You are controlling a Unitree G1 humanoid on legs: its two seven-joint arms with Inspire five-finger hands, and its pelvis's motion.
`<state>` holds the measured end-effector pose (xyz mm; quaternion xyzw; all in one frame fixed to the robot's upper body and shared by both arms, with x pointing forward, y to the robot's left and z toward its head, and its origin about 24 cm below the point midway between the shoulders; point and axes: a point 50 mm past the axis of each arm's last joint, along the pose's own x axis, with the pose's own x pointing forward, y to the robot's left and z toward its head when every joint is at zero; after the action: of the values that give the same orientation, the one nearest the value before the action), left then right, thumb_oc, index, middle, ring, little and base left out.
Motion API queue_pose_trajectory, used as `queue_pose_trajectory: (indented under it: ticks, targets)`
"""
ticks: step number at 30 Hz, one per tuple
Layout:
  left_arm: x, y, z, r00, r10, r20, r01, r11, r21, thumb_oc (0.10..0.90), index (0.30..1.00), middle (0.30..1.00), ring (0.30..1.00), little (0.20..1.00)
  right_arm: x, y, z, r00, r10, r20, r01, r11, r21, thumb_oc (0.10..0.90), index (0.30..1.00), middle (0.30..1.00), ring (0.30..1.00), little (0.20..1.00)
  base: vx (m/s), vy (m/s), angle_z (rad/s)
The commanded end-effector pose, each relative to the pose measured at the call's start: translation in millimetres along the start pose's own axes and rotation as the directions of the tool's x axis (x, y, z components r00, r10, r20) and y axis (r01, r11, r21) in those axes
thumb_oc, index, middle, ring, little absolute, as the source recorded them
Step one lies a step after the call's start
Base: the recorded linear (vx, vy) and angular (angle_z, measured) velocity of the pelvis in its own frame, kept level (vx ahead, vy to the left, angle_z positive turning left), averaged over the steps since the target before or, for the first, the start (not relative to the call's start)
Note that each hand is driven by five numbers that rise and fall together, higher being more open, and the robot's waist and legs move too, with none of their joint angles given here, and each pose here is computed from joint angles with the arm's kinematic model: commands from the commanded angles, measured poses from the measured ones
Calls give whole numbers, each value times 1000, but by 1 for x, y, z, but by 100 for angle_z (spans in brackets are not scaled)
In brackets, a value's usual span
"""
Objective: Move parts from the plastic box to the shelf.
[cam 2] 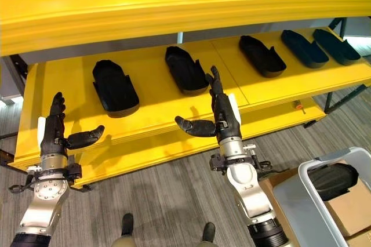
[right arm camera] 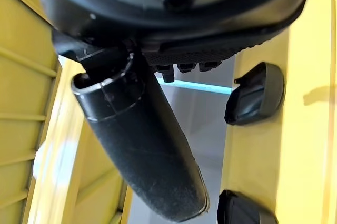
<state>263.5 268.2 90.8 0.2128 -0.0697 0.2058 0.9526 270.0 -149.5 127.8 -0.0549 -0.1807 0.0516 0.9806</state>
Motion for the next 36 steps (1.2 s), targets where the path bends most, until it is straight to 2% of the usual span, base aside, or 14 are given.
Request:
queue_pose_trajectory:
  ticks: [1,12,17,25,31,36]
  targets:
    - [27,16,38,971,116,208,-129,990,50,900,1000,1000,1000,1000,17,-4,49,958,-6,286,-6,999,40,900,1000,1000,1000,1000,-9,31,-15]
    - [59,35,51,943,181,281,-255,932,257,900,1000,1000,1000,1000,9,-9,46,960,-11,280,4,1000,25,900,1000,1000,1000,1000,-9,16,-15]
    - [69,41,55,933,154,325,-287,862,418,900,1000,1000,1000,1000,5,-12,46,957,-14,290,9,1000,21,900,1000,1000,1000,1000,-5,7,-5]
    - [82,34,72,899,67,433,-354,693,628,900,1000,1000,1000,1000,6,-10,51,945,-9,328,8,1000,4,900,1000,1000,1000,1000,-8,1,-1]
    - [85,21,81,877,12,480,-373,646,666,900,1000,1000,1000,1000,8,-7,56,934,-7,358,10,1000,-6,900,1000,1000,1000,1000,0,0,0]
    - [86,13,86,862,15,506,-401,630,664,900,1000,1000,1000,1000,9,-6,59,928,-11,373,18,1000,-15,900,1000,1000,1000,1000,2,4,-2]
